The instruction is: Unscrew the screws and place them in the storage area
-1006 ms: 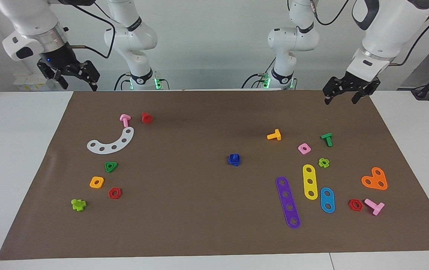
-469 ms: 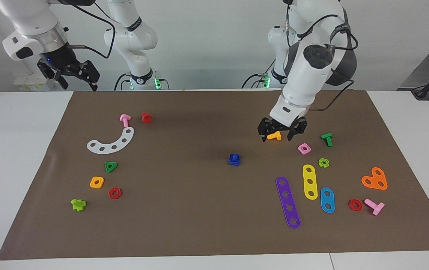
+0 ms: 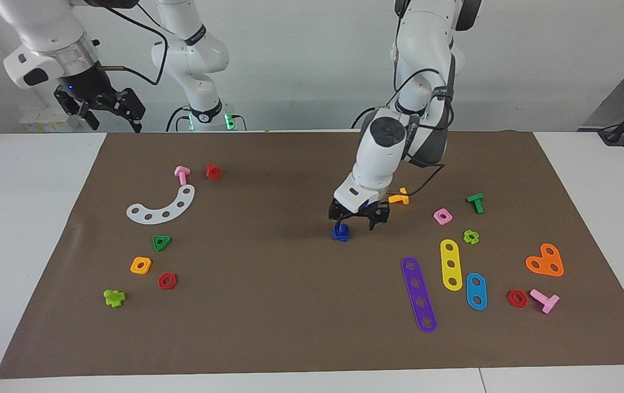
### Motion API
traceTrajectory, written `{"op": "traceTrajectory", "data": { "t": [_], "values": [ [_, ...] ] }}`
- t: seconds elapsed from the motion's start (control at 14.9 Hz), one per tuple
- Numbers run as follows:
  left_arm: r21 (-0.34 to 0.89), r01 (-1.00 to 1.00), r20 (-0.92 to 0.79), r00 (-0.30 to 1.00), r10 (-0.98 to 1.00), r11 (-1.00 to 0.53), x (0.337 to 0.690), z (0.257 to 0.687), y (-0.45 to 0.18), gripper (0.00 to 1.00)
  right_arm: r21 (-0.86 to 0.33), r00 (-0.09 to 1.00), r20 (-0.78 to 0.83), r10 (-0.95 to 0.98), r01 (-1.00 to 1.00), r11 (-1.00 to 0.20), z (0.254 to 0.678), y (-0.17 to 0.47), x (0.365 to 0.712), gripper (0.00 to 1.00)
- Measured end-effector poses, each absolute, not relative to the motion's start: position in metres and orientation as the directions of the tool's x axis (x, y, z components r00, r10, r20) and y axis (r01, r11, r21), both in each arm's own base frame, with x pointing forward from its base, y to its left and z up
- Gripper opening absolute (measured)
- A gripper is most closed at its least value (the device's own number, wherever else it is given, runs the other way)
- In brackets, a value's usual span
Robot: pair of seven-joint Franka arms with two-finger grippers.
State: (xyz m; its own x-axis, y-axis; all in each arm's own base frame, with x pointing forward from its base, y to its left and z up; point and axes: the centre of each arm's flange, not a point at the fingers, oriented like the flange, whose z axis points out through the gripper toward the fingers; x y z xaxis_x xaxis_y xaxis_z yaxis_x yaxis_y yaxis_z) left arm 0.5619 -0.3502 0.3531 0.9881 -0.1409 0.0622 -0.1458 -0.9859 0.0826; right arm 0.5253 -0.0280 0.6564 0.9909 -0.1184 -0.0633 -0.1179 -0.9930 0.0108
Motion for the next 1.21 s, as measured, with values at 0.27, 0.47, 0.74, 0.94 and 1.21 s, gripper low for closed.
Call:
{"op": "traceTrajectory", "data": {
  "t": [0.27,0.47,0.74,0.94,1.21],
  "values": [
    [0.074,-0.198,0.061,0.979,-0.194,-0.977,0.553,0.327,-0.358,0.99,0.011,0.991,-0.063,-0.118,-0.118,-0.993,0.656,-0.028,0.525,1.0],
    [0.072,-0.244,0.068,0.969,-0.239,-0.967,0.553,0.326,-0.358,0.98,0.011,0.991,-0.063,-0.118,-0.118,-0.993,0.656,-0.028,0.525,1.0],
    [0.067,-0.303,0.074,0.952,-0.298,-0.951,0.545,0.315,-0.36,0.94,0.011,0.991,-0.063,-0.118,-0.118,-0.993,0.656,-0.028,0.525,1.0],
    [0.064,-0.315,0.068,0.948,-0.311,-0.947,0.54,0.308,-0.361,0.87,0.011,0.991,-0.063,-0.118,-0.118,-0.993,0.656,-0.028,0.525,1.0],
    [0.064,-0.322,0.068,0.946,-0.318,-0.945,0.538,0.308,-0.363,0.75,0.011,0.991,-0.063,-0.118,-0.118,-0.993,0.656,-0.028,0.525,1.0]
  ]
}}
